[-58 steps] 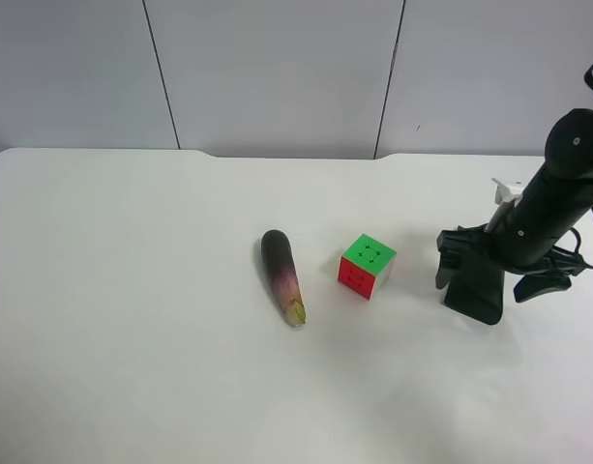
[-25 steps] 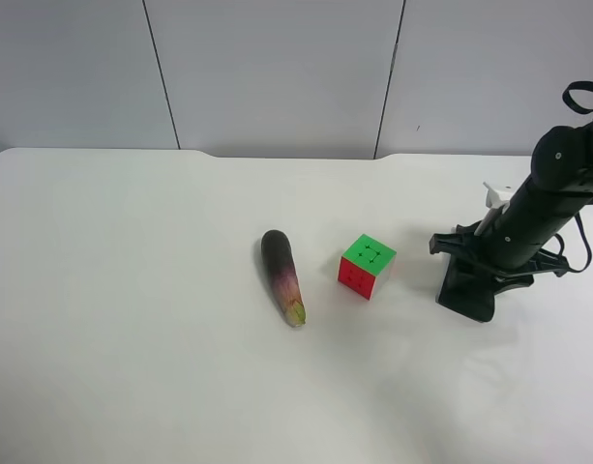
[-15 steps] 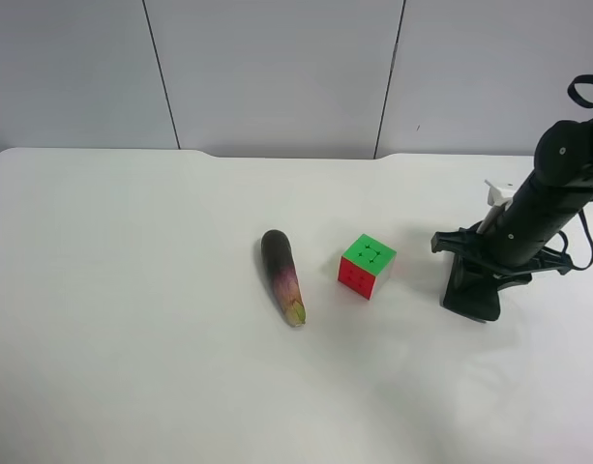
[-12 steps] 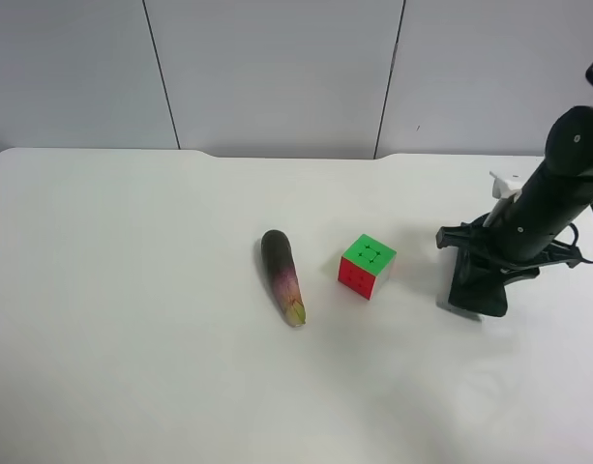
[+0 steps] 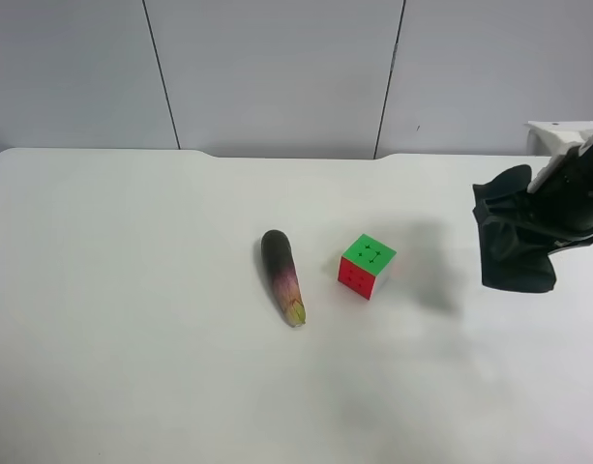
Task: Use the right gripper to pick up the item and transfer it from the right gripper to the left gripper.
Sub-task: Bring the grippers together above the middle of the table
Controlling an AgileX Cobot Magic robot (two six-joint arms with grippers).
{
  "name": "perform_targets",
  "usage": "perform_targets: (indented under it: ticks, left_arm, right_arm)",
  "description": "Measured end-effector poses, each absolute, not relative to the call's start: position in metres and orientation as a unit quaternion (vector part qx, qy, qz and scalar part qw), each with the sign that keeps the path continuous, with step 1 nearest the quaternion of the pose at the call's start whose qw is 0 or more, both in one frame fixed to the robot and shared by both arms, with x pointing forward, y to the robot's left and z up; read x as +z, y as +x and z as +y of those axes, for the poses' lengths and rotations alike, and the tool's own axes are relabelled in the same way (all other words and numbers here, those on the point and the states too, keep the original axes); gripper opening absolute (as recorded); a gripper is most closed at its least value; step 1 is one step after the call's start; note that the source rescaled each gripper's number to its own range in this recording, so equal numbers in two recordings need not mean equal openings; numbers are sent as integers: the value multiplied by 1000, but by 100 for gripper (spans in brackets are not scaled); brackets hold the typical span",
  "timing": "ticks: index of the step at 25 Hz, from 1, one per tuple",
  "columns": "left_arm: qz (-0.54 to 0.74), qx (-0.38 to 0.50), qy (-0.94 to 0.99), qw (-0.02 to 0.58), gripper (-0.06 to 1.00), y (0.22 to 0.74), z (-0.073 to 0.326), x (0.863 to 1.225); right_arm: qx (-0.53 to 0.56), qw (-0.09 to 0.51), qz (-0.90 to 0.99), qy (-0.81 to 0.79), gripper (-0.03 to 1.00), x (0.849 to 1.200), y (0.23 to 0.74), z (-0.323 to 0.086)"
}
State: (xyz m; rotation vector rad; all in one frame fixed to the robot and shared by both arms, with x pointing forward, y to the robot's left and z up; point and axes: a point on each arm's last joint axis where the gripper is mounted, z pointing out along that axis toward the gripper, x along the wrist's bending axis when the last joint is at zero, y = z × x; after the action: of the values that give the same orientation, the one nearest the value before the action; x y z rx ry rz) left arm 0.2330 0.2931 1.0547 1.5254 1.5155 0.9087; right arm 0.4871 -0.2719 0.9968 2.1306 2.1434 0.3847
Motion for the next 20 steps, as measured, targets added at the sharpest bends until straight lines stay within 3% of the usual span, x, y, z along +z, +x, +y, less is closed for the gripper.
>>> perform_targets:
  ticks: [8,20]
  left_arm:
    - [597,358,601,393,100,233,293,1055]
    - [597,358,601,393,100,233,293,1055]
  right_arm:
    - [169,65,726,664,5,1034,460,-267]
    - [202,58,845,492,4,1064,441,-207]
